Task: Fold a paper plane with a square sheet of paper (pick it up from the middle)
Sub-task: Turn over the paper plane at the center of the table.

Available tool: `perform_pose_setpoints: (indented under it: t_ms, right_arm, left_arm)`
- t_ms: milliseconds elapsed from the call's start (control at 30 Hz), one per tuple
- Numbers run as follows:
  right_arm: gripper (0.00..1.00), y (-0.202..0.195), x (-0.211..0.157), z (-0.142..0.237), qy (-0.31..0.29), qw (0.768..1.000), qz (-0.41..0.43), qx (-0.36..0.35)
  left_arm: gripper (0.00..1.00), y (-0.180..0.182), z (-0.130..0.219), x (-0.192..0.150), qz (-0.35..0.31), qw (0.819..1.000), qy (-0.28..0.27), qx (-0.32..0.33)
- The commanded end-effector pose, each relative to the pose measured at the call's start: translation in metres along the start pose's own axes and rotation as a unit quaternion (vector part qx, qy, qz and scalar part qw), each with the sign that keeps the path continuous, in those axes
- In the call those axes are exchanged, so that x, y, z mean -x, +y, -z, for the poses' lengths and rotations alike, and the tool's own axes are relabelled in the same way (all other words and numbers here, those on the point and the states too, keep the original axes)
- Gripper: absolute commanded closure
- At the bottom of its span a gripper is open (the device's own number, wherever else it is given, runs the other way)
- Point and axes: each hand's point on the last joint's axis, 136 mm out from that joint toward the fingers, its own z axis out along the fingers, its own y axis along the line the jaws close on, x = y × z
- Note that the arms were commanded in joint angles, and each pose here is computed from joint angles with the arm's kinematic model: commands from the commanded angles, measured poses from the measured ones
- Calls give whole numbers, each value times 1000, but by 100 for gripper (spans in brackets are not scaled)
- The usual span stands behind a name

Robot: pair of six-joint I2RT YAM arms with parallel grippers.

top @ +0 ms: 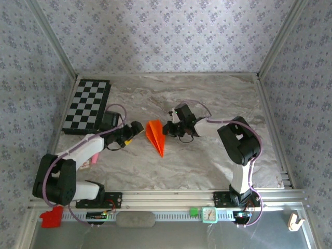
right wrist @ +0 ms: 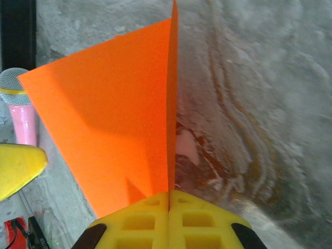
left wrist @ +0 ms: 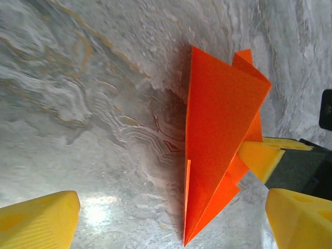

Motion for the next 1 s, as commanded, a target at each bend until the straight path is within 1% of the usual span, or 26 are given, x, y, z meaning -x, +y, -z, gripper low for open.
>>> perform_pose_setpoints:
  t_ms: [0,67,233,333,433,667,767,833,967]
  right_arm:
    - [99,-3,-1,5,-6,1000,-11,5]
    - [99,-7,-4,6,-6,1000,-20,2]
    - [99,-11,-7,9,-10,1000,-29,-4]
    - [99,-14,-8,9,-10,999,-35,-7]
    - [99,-13,-9,9,-10,999,-35,-6]
    - [98,-12,-10,9,-6,999,-37,-4]
    - [95,-10,-10,10,-4,999,-37,0]
    - [91,-9,-10,10,1,999,-36,6]
    - [84,-8,-10,9,10,999,-35,14]
  left_arm:
    - [10,-13,-13,-6,-1,1000,8,-12]
    - [12,-17,-24,-14,-2,1000,19,-13]
    - [22,-31,-44,-25,-10,999,32,-19]
    - [32,-33,-53,-31,-16,999,34,-8]
    - [44,-29,-59,-31,-12,1000,28,4]
    - [64,-23,-65,-27,-10,999,27,24]
    - [73,-20,-69,-29,-11,999,34,30]
    - [79,-19,-71,-30,-14,999,39,33]
    - [87,-20,-72,-31,-31,998,46,36]
